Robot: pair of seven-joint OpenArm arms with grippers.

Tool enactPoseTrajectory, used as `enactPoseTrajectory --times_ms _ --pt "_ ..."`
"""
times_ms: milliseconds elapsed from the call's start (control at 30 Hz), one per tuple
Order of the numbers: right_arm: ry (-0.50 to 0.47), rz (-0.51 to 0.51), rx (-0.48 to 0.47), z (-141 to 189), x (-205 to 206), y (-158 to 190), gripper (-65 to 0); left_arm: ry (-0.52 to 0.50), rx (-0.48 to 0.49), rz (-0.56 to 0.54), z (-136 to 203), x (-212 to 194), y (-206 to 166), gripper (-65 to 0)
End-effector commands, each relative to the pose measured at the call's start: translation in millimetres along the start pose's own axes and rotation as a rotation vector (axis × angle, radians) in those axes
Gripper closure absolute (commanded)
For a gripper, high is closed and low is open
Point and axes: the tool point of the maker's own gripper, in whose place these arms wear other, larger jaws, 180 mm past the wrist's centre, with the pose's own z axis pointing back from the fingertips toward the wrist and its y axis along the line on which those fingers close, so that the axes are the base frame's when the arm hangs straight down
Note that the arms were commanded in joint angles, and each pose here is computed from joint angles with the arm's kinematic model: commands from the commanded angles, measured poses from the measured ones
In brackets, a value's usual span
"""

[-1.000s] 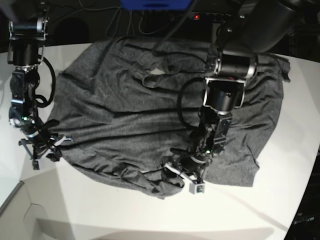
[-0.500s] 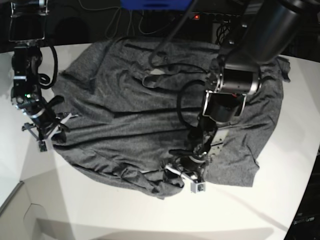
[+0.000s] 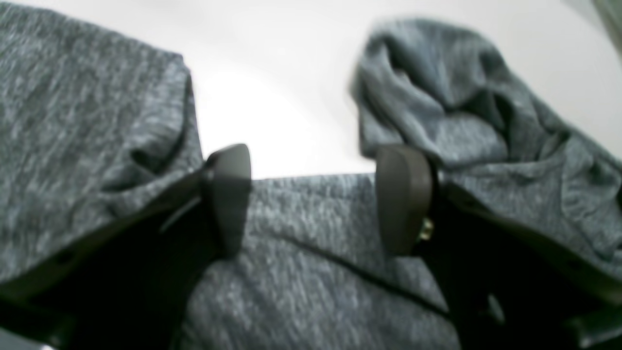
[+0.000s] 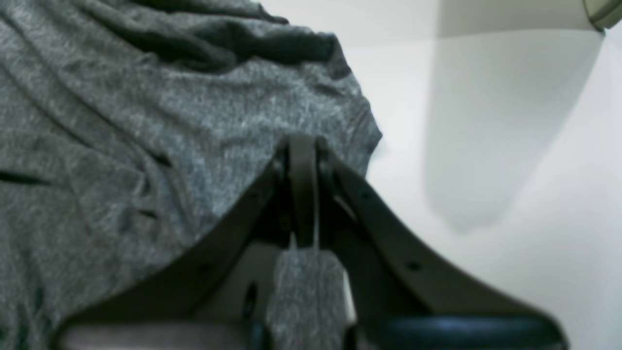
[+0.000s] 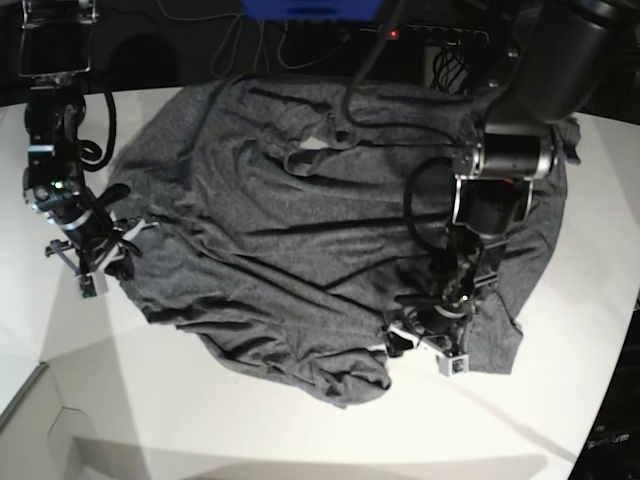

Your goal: Layout the t-shirt on the table in an organized manner, then fold the t-shirt properly

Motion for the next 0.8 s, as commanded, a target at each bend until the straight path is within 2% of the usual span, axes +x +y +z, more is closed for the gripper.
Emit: enactPoseTrajectory --times_ms 0,100,233,333,433,567,633,767 --pt "-0.079 0.0 -0.004 -0.1 26.0 -2.5 0.0 0.076 0.017 -0.011 4.2 -16.2 5.8 -39.9" --pt "-0.081 -0.008 0.0 -1.0 25.8 0.5 0.0 0.077 -0.017 -0.056 19.6 -14.2 -3.7 -39.9" --pt "-0.083 -0.011 0.001 -0.7 26.1 1.4 0.0 -0.012 -0.071 -0.121 49.5 9.5 -26.1 -39.9" --pt "-0.082 -0.011 0.0 -0.9 25.6 1.3 0.0 -0.062 -0.085 -0.128 56.7 22.0 -36.2 -40.0" --pt "-0.082 -0.012 0.002 -0.5 25.1 2.3 0.0 -0.095 -0.113 -0.121 51.8 40.4 -55.5 -40.1" --pt "-0.08 -0.012 0.002 -0.4 24.4 2.5 0.0 -0.08 -0.14 -0.096 33.5 53.7 -75.9 -40.2" --pt "-0.079 -0.012 0.002 -0.3 23.7 2.6 0.0 -0.029 -0.141 -0.077 17.9 48.1 -82.7 -40.2" --pt "-0.069 -0.012 0.003 0.3 19.6 3.3 0.0 -0.045 -0.132 -0.023 -9.5 49.3 -91.3 -40.2"
